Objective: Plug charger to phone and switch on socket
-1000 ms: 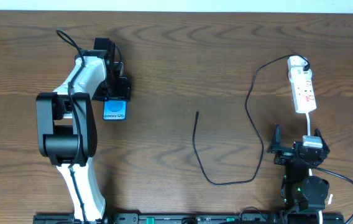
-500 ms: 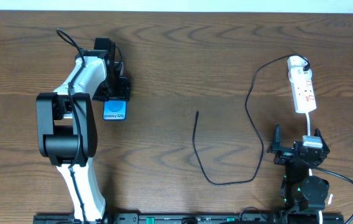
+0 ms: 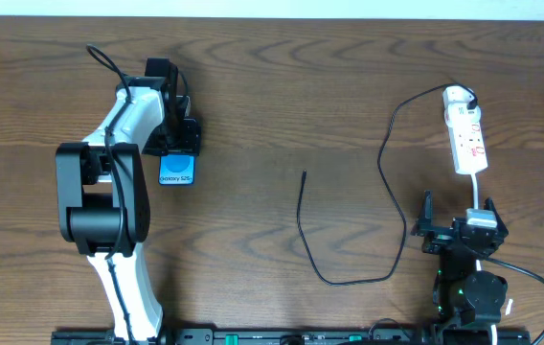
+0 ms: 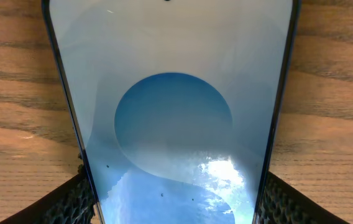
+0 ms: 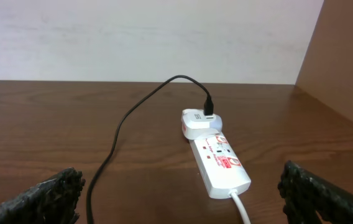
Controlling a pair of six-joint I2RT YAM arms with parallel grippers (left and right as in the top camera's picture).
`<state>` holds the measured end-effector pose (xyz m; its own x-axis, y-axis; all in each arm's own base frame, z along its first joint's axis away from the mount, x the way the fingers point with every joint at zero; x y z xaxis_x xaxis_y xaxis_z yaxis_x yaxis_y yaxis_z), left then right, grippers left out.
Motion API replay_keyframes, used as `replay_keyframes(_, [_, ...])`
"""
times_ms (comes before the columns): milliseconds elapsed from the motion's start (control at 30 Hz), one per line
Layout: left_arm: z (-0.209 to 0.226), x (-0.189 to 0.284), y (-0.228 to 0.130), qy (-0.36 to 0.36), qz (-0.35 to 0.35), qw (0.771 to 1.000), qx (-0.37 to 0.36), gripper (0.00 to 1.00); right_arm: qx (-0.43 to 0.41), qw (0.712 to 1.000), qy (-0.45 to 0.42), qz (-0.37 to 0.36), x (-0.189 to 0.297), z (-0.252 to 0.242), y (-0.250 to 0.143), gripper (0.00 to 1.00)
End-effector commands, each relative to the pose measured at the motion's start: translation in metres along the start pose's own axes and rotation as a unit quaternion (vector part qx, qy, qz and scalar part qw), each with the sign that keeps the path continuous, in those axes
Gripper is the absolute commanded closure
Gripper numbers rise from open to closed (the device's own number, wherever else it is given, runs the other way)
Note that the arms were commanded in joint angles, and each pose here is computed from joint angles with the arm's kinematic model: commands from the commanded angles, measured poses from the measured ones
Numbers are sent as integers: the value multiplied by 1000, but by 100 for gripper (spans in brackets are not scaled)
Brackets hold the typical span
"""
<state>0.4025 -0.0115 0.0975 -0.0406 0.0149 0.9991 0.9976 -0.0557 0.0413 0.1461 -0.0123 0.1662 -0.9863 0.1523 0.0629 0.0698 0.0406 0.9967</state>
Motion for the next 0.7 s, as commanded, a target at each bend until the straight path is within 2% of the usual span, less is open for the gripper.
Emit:
replay_keyframes(0, [1,-20,-12,0,37,999,0,48,5,1000,1,-1,0,1,0,1])
replay_keyframes(100, [1,-20,-12,0,37,999,0,58,5,1000,1,0,0,1,0,1])
replay_keyframes(300, [1,-20,-12,0,37,999,0,92,5,1000,1,0,0,1,0,1])
replay_keyframes(667, [1,-20,-12,0,37,999,-1,93,5,1000,1,0,0,1,0,1])
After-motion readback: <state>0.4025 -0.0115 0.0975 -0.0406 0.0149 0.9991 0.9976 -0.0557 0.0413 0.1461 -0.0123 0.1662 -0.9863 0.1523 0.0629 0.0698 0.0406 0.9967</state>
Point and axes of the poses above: each gripper's point midway between its finger pads, its own x axis back along the fingers, its own z axis along the line the jaws close on, y = z × x, the point moved 10 cm from there along x, back along the fingers, and after that the axes turned 1 degree about -x, right-handed, at the moved point
